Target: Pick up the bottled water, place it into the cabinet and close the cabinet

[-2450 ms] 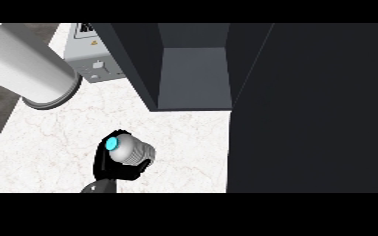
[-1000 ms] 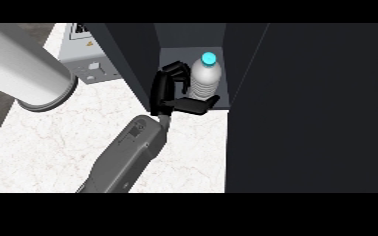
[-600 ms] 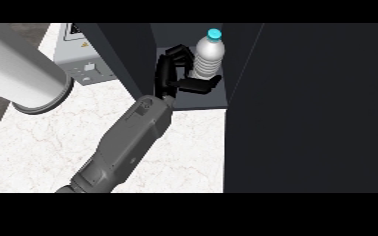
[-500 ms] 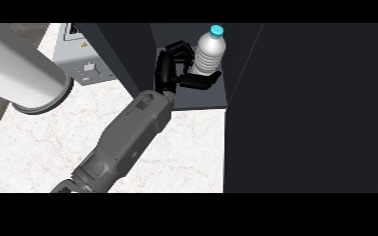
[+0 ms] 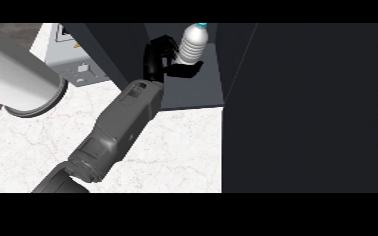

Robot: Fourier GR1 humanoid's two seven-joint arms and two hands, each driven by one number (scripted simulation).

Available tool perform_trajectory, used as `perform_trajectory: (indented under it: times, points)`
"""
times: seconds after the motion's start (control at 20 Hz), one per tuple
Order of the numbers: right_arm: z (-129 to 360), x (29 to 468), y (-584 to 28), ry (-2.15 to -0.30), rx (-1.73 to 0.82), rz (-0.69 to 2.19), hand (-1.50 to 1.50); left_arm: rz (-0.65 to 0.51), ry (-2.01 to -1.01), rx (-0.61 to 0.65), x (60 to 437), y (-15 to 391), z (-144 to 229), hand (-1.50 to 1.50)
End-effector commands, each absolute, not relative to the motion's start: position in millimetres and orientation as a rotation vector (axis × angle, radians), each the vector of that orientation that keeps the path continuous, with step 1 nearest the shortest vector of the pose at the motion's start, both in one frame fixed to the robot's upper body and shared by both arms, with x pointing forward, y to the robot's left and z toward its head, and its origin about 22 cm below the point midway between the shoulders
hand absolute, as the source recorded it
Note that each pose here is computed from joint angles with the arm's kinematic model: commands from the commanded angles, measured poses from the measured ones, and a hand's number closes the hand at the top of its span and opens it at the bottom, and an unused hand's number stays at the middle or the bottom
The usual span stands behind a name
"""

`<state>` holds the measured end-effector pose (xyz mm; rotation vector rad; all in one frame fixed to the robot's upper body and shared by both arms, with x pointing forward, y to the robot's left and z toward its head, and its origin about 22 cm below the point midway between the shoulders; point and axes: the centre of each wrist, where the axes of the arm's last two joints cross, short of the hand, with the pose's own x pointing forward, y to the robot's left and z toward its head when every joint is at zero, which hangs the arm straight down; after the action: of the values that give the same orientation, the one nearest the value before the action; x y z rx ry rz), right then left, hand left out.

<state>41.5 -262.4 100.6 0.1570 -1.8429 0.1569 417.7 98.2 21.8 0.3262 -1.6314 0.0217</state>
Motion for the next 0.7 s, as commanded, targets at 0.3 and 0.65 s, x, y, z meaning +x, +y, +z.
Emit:
perform_trajectory:
  times: [0.3,0.65]
  points:
    - [105,44,-261,-1.875,0.222,0.125,-1.50,-0.010,-1.673,0.504,431,122,27,-1.50]
    - [110,43,-262,-1.871,0.241,0.149,-1.50,-0.045,-1.708,0.605,434,118,30,-1.50]
